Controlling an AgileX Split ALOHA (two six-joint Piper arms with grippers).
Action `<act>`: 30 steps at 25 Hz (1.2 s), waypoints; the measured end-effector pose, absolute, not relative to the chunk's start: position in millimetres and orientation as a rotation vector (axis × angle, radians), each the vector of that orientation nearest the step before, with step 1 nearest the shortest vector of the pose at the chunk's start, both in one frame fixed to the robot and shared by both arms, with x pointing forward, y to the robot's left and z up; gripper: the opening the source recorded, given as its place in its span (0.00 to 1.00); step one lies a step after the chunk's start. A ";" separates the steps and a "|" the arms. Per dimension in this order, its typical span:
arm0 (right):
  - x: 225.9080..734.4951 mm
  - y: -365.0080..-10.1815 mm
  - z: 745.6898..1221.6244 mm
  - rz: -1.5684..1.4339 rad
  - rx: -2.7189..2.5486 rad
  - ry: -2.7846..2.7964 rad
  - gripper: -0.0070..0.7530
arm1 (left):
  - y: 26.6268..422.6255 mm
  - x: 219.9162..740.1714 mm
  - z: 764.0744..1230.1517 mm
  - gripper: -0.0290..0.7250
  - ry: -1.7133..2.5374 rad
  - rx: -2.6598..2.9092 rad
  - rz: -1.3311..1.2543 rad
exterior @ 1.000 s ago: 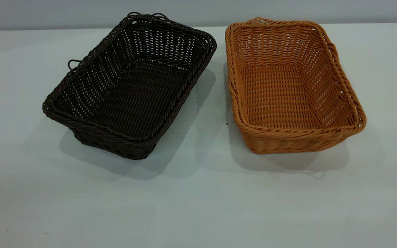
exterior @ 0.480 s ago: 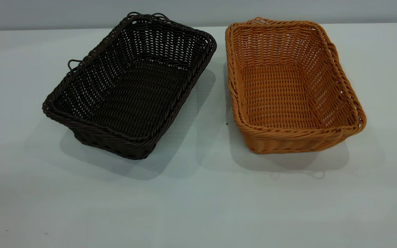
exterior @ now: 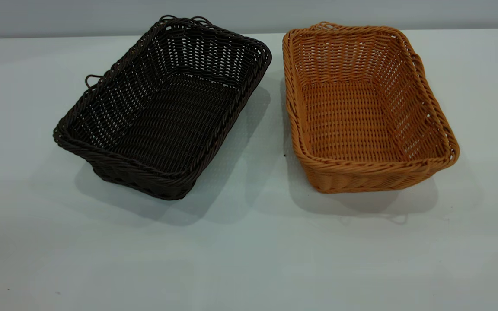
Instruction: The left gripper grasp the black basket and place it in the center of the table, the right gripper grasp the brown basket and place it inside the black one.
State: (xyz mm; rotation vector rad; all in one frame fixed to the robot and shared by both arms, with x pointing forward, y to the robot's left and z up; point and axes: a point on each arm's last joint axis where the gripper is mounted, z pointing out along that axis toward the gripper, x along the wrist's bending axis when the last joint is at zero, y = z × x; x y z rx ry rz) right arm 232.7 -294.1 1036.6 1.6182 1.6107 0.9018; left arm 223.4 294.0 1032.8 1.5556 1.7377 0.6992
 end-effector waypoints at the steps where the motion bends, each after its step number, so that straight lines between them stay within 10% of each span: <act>1: 232.7 -294.1 1036.6 0.902 1.618 1.611 0.63 | 294.0 223.4 1032.9 0.69 1.737 1.555 0.700; 30: 257.2 -293.0 1035.8 0.813 1.749 1.735 0.63 | 296.6 274.1 1066.1 0.69 1.780 1.573 0.680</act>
